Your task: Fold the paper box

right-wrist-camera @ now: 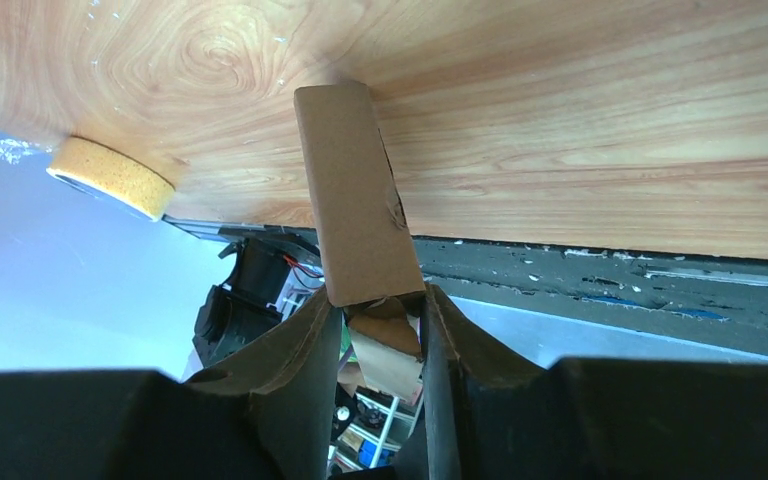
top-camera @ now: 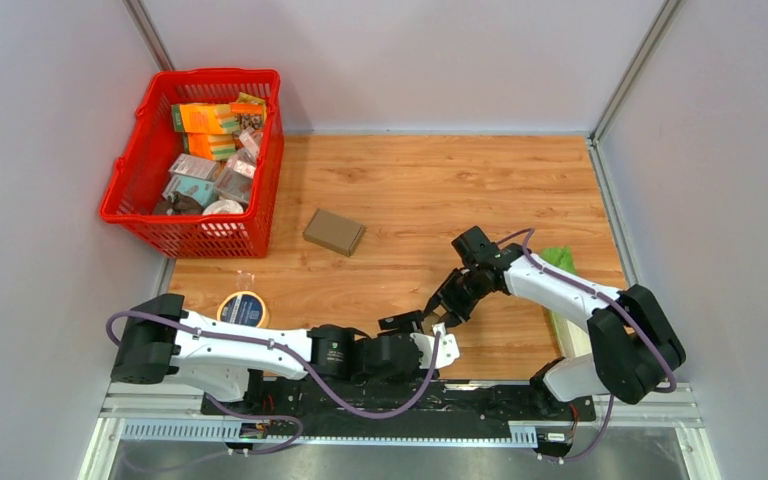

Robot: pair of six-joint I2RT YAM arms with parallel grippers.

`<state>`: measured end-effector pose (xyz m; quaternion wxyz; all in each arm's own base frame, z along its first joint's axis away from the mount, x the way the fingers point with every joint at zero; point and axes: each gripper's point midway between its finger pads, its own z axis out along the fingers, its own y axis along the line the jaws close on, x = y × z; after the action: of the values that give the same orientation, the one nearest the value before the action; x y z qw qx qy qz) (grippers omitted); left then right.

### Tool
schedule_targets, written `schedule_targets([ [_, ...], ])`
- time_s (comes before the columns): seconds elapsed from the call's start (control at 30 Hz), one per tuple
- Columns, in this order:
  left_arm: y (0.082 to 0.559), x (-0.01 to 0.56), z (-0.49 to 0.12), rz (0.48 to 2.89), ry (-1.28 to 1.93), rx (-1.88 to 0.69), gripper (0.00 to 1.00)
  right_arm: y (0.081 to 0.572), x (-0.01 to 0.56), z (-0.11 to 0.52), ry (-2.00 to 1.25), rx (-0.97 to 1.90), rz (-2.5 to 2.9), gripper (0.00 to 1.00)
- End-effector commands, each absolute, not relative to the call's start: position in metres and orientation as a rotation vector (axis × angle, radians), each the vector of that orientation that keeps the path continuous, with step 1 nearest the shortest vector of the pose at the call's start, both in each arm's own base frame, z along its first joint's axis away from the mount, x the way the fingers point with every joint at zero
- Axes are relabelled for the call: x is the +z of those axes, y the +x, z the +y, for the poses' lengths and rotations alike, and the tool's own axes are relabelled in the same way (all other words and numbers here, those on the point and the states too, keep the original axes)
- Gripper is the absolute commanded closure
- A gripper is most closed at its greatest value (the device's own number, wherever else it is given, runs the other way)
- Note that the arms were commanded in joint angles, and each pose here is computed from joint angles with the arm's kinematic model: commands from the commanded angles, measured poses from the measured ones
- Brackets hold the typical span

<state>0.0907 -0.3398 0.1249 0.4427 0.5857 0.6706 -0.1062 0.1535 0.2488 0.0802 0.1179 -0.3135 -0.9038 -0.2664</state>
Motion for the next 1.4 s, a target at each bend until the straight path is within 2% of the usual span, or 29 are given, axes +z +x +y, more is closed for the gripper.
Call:
schedule_targets([
  [0.0,0.082,0.15,-0.366,1.606,1.412,-0.393,0.21,0.158,0.087,0.243,-0.994,-0.704,-2.659,0.65],
  [0.27,0.086,0.119,-0.366,1.639,1.433,-0.324,0.21,0.152,0.087,0.244,-0.994,-0.692,-2.629,0.64],
  [0.6,0.12,0.1,-0.355,1.665,1.346,-0.021,0.23,0.145,0.088,0.245,-1.012,-0.67,-2.632,0.64],
  [0.7,0.12,0.092,-0.355,1.685,1.34,-0.017,0.34,0.145,0.092,0.247,-1.012,-0.68,-2.64,0.63],
  [0.73,0.121,0.09,-0.354,1.693,1.33,-0.011,0.44,0.145,0.092,0.247,-1.01,-0.685,-2.646,0.63],
  [0.83,0.119,0.084,-0.351,1.717,1.306,-0.03,0.6,0.146,0.093,0.247,-1.005,-0.701,-2.655,0.59],
  [0.87,0.119,0.083,-0.35,1.726,1.299,-0.035,0.62,0.145,0.093,0.246,-1.002,-0.703,-2.659,0.57],
  [0.97,0.118,0.079,-0.344,1.753,1.271,-0.074,0.67,0.152,0.098,0.247,-0.924,-0.764,-2.726,0.41],
  [1.0,0.119,0.081,-0.342,1.762,1.255,-0.093,0.68,0.156,0.103,0.249,-0.886,-0.806,-2.766,0.29],
  [1.07,0.115,0.076,-0.339,1.783,1.249,-0.147,0.69,0.171,0.116,0.248,-0.7,-0.895,-2.925,0.13],
  [1.1,0.116,0.081,-0.338,1.786,1.229,-0.179,0.69,0.175,0.126,0.249,-0.592,-0.946,-2.985,0.01],
  [1.23,0.115,0.079,-0.331,1.833,1.19,-0.342,0.71,0.183,0.154,0.243,-0.135,-1.117,-3.178,0.0],
  [1.37,0.11,0.079,-0.322,1.854,1.171,-0.505,0.72,0.174,0.146,0.234,0.176,-1.229,-3.192,0.0],
])
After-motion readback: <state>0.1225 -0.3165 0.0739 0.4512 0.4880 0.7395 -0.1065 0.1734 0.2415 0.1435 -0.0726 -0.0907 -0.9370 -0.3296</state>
